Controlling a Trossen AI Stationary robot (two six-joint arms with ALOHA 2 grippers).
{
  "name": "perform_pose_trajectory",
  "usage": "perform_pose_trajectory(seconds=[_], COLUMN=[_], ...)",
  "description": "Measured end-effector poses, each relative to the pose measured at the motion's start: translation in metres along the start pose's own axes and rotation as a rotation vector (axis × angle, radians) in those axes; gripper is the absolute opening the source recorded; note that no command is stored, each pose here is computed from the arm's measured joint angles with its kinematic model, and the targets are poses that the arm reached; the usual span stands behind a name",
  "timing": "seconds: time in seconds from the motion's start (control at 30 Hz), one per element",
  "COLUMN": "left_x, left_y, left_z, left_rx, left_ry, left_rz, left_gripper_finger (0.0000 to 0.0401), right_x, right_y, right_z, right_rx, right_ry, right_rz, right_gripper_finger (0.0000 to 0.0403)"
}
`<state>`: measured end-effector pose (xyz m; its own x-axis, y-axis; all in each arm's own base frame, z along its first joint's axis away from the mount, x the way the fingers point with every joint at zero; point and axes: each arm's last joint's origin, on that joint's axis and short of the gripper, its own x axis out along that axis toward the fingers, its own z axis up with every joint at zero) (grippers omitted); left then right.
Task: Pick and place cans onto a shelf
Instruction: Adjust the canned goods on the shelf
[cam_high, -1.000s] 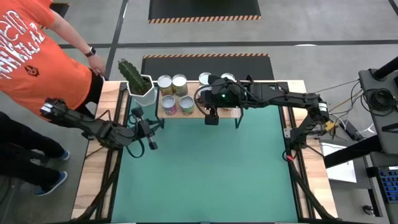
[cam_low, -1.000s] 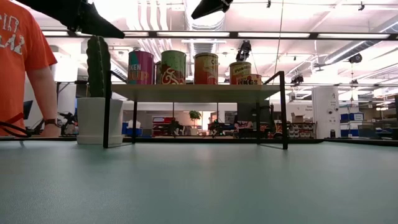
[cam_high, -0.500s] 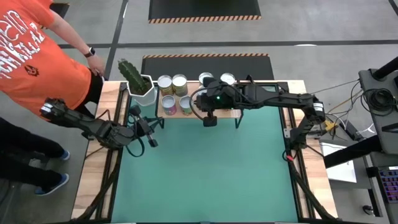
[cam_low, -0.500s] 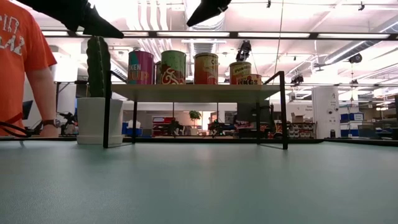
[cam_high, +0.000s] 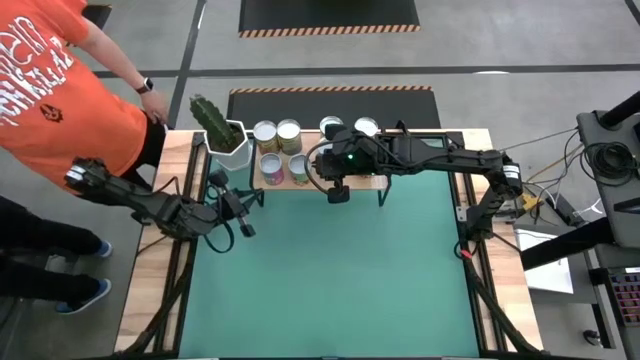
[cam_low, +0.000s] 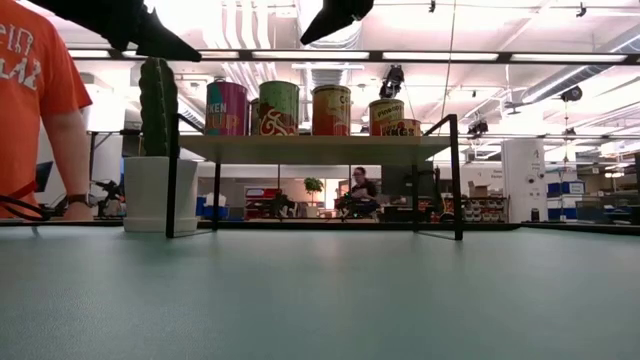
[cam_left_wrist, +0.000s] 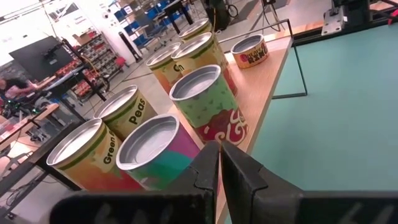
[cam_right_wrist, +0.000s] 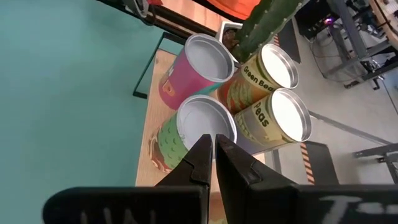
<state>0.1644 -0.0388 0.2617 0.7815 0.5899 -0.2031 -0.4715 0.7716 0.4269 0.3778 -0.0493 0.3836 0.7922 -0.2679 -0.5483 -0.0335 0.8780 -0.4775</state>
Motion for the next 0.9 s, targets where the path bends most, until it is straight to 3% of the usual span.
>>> perform_pose_trajectory(seconds=[0.53,0.9], left_x=[0.001,0.011], left_y=[-0.001,0.012], left_z=[0.002,0.015], left_rx=[0.005,-0.030], left_ry=[-0.008,-0.076], left_rz=[0.003,0.102], left_gripper_finger=[0.0001,0.0001], right_x=[0.000,0.000], right_y=[0.000,0.000], right_z=[0.000,0.000], right_rx=[0.007,-0.004], right_ry=[0.001,0.001], right_rz=[0.002,0.003], right_gripper_finger=[0.0009,0.0009])
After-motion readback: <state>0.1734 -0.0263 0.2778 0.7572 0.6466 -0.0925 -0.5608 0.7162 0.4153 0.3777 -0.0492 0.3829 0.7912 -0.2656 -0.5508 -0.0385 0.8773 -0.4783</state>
